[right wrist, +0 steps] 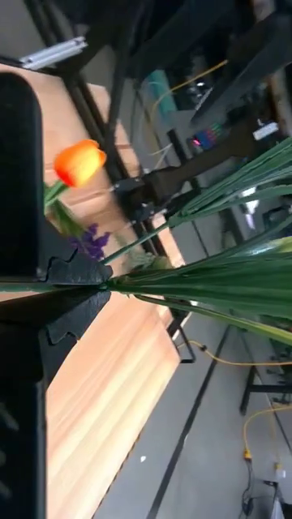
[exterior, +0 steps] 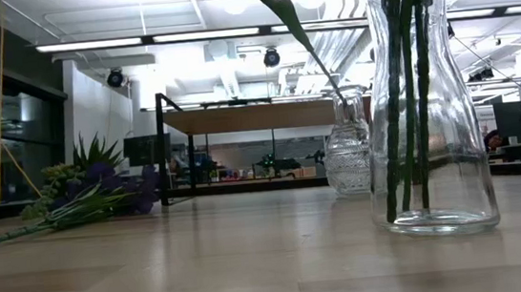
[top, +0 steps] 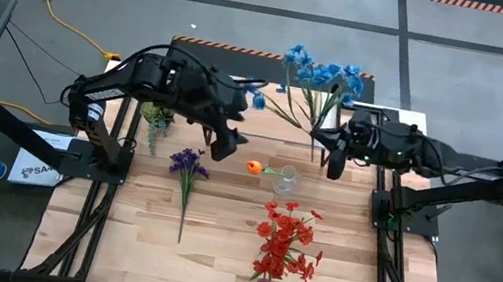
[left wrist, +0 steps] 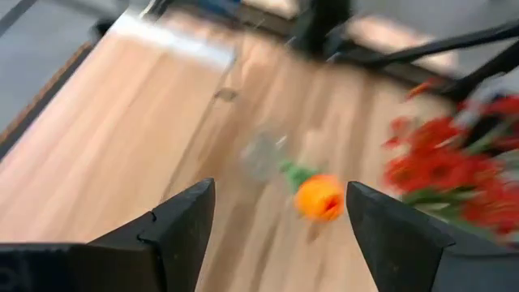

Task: Pick and place flowers into a vace then onto a shelf
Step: Put the blue flowers into the top transparent vase

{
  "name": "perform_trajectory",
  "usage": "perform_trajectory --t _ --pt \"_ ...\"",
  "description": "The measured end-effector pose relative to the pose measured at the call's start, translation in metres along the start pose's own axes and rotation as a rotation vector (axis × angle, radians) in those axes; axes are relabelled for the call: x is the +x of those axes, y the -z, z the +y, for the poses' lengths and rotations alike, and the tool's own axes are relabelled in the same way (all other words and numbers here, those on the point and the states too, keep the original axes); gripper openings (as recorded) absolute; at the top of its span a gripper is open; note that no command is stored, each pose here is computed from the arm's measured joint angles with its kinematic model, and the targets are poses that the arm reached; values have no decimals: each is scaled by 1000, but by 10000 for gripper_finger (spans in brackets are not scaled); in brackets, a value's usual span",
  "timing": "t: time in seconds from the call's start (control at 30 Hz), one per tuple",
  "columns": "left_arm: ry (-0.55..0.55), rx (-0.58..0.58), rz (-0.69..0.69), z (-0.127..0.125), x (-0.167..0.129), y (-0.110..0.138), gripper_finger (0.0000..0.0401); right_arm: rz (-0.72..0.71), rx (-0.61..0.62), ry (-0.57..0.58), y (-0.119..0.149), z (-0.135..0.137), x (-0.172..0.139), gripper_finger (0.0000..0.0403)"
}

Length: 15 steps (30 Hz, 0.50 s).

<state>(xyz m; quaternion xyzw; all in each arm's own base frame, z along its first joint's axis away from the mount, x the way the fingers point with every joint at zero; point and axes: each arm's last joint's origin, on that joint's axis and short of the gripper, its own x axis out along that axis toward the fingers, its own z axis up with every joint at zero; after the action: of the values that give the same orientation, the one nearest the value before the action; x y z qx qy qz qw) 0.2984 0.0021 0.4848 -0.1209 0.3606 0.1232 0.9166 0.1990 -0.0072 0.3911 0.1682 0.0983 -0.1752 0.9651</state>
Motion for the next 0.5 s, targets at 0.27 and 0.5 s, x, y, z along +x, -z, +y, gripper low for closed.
perform_trajectory --t 0.27,0.5 --pt "-233 -24 125 11 0 17 303 -80 95 -60 20 -6 20 0" --pt "-330 45 150 13 11 21 303 -53 136 -53 45 -13 31 0"
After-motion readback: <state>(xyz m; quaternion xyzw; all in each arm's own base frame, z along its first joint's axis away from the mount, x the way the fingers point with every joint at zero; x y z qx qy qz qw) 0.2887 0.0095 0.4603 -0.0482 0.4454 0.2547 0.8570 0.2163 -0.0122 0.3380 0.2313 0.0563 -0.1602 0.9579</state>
